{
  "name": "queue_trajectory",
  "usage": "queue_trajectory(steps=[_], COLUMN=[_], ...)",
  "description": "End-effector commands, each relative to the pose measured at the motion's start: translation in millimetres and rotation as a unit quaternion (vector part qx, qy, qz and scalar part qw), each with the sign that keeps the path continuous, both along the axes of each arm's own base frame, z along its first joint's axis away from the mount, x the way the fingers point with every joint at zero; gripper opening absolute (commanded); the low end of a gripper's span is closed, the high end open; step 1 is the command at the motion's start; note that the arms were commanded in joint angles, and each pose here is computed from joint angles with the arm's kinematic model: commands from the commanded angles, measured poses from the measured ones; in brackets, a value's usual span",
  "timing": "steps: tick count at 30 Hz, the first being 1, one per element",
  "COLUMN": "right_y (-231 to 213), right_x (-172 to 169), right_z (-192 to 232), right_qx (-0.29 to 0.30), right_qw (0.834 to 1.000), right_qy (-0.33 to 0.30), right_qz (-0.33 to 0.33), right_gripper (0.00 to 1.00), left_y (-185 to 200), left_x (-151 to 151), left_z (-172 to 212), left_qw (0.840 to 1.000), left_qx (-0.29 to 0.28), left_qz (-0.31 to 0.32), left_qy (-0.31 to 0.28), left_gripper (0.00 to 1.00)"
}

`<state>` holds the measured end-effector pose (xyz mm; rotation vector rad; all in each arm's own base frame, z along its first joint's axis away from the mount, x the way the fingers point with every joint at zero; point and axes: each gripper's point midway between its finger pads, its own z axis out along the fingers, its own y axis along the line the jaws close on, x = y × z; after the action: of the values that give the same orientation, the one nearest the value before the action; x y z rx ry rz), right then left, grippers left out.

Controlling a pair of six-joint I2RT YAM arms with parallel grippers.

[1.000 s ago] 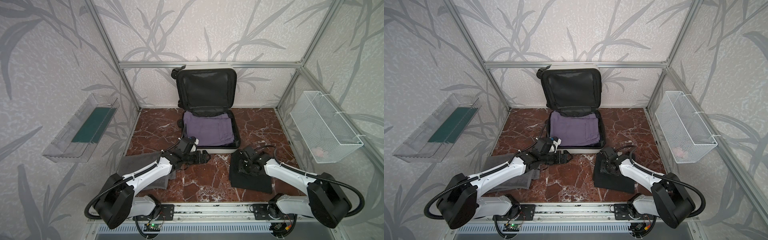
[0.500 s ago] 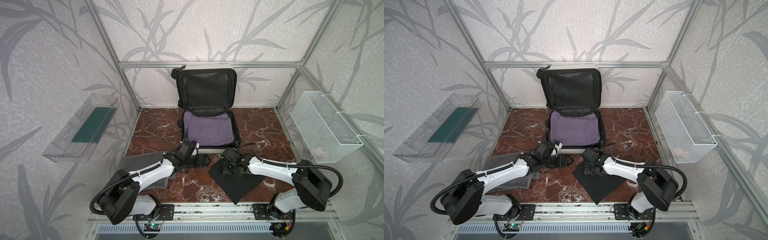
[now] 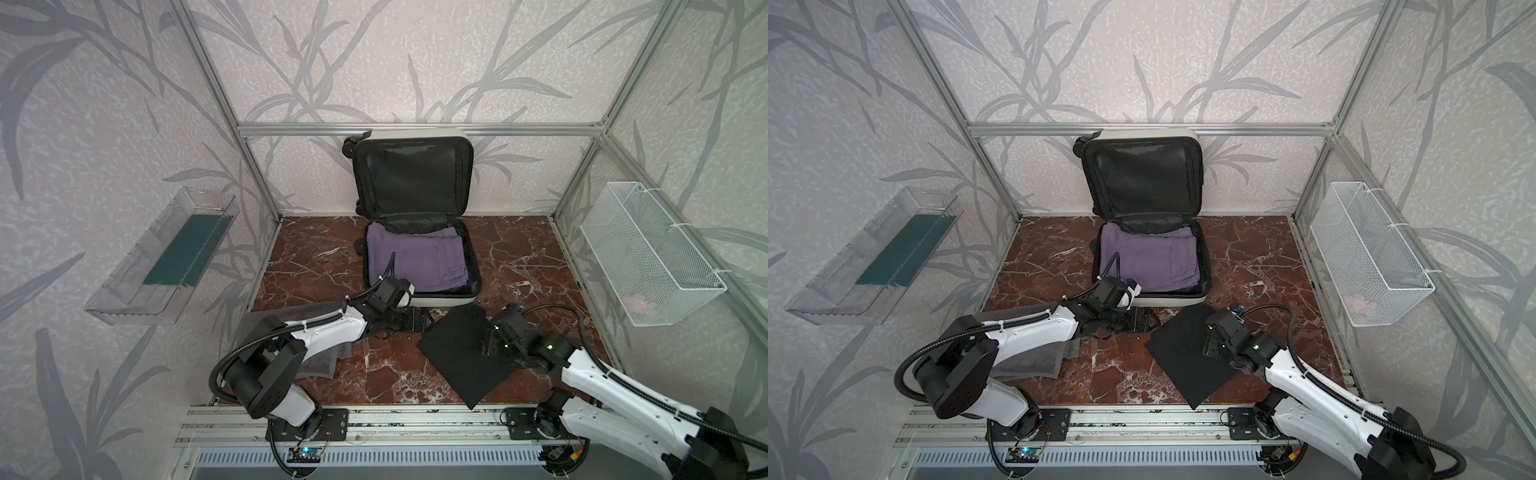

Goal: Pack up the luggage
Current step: 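Grasp opposite edges of the black t-shirt with both grippers and lift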

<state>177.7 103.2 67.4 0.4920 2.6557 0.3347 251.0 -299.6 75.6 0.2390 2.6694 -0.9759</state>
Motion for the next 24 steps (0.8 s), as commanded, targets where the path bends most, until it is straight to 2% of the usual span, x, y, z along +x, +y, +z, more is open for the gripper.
queue_trajectory(steps=[1,5,8,15,19,24], right_y=[-26.9,-42.7,-44.4,-32.4,-22.1,-13.6], right_x=[-19.1,-34.8,-44.7,-56.0,-53.1,-48.6], right_z=[-4.4,-7.7,-14.8,-38.5,-46.2,-50.9], right_qx=[-0.016,-0.016,-0.006,0.046,0.082,0.106], right_qw=[0.999,0.997,0.995,0.991,0.989,0.987], right_qy=[0.024,0.045,0.064,0.090,0.084,0.079], right_qz=[-0.029,-0.059,-0.074,-0.087,-0.089,-0.087], right_gripper=[0.68,0.78,0.81,0.81,0.81,0.80], left_y=[-14.2,-24.1,-32.3,-42.6,-46.6,-49.6], left_x=[-1.6,-2.5,-5.2,-8.8,-15.8,-28.0], left_z=[-0.3,-12.2,-20.4,-39.5,-48.1,-60.1], left_qw=[0.999,0.996,0.993,0.988,0.985,0.982], left_qx=[0.017,0.042,0.053,0.071,0.073,0.068], left_qz=[-0.046,-0.082,-0.106,-0.133,-0.148,-0.164], left_qy=[-0.007,0.006,0.016,0.031,0.043,0.070], left_gripper=[0.99,0.99,0.99,0.99,0.99,0.93])
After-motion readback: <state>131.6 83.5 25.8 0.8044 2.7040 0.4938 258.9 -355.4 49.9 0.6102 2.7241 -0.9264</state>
